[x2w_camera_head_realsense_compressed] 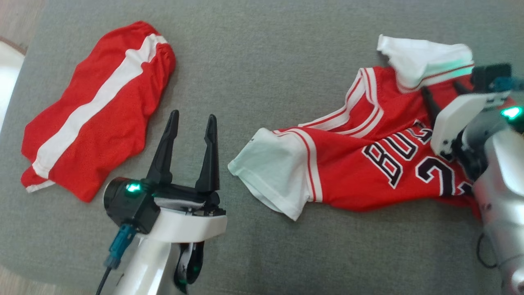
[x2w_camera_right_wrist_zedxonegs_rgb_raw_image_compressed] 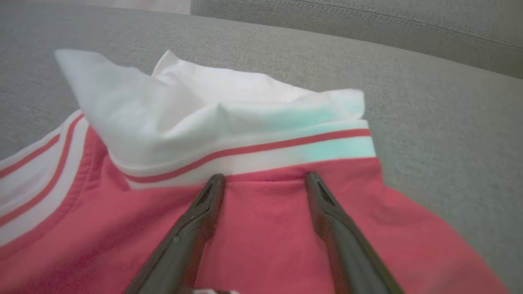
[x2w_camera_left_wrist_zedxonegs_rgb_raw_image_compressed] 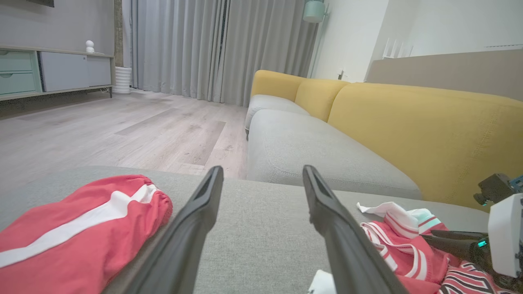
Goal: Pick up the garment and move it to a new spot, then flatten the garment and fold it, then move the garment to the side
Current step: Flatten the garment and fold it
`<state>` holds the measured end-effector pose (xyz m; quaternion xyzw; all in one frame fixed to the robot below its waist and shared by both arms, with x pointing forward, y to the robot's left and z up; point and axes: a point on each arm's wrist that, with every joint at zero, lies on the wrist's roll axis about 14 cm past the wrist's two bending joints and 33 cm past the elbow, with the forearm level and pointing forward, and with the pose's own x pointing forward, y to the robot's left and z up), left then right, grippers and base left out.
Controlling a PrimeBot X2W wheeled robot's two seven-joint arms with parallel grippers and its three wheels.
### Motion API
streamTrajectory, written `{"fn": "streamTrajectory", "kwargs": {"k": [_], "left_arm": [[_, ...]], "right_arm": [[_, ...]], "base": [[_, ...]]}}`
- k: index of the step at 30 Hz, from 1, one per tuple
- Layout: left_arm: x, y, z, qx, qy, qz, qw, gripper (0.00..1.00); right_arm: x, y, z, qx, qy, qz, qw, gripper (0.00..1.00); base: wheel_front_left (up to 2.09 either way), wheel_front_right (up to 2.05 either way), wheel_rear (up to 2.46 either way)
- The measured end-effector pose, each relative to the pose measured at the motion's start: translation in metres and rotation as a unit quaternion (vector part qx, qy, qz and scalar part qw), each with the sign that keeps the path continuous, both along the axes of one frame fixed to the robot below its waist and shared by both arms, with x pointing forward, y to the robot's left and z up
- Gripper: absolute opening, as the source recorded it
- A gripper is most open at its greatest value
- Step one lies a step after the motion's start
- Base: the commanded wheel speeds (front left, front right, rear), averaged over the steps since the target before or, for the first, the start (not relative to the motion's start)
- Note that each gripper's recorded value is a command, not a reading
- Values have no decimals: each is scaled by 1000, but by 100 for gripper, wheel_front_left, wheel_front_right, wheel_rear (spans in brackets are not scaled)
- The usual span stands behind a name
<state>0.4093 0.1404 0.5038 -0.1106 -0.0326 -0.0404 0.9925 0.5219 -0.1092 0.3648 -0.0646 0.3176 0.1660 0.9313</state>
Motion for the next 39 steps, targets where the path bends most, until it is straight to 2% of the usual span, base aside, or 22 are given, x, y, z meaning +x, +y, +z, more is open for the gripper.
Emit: {"fn": "streamTrajectory", "kwargs": {"k": [6,7,8,16,19,26,33,34,35,36,39], "left_arm": [[2,8,-8,-1,13,14,1000,100],[2,9,-9,-1,14,15,1000,100],[2,9,-9,0,15,15,1000,100],[3,11,-5,-3,11,20,1000,100],[4,16,-3,-4,9,27,1000,100],[-1,30,-9,-5,21,51,998,100],[-4,41,-14,-3,31,68,997,100],[-4,41,-14,-2,32,68,997,100],[-2,41,-14,-2,31,68,997,100],[-1,42,-13,-4,31,70,997,100],[0,42,-13,-4,30,72,997,100]], "right_arm": [[22,5,-6,-7,11,5,1000,100],[24,6,-7,-9,12,7,1000,87],[26,6,-7,-12,12,9,1000,0],[44,17,2,-10,-25,24,999,0],[65,31,22,6,-61,29,998,0],[131,69,104,47,-192,45,979,0],[148,99,112,23,-225,92,970,0],[151,100,113,16,-231,97,968,8],[154,100,114,10,-239,101,966,94],[157,99,115,7,-241,101,965,100],[156,97,106,-3,-219,99,971,100]], "base": [[0,0,0],[0,0,0],[0,0,0],[0,0,0],[0,0,0],[0,0,0],[0,0,0],[0,0,0],[0,0,0],[0,0,0],[0,0,0]]}}
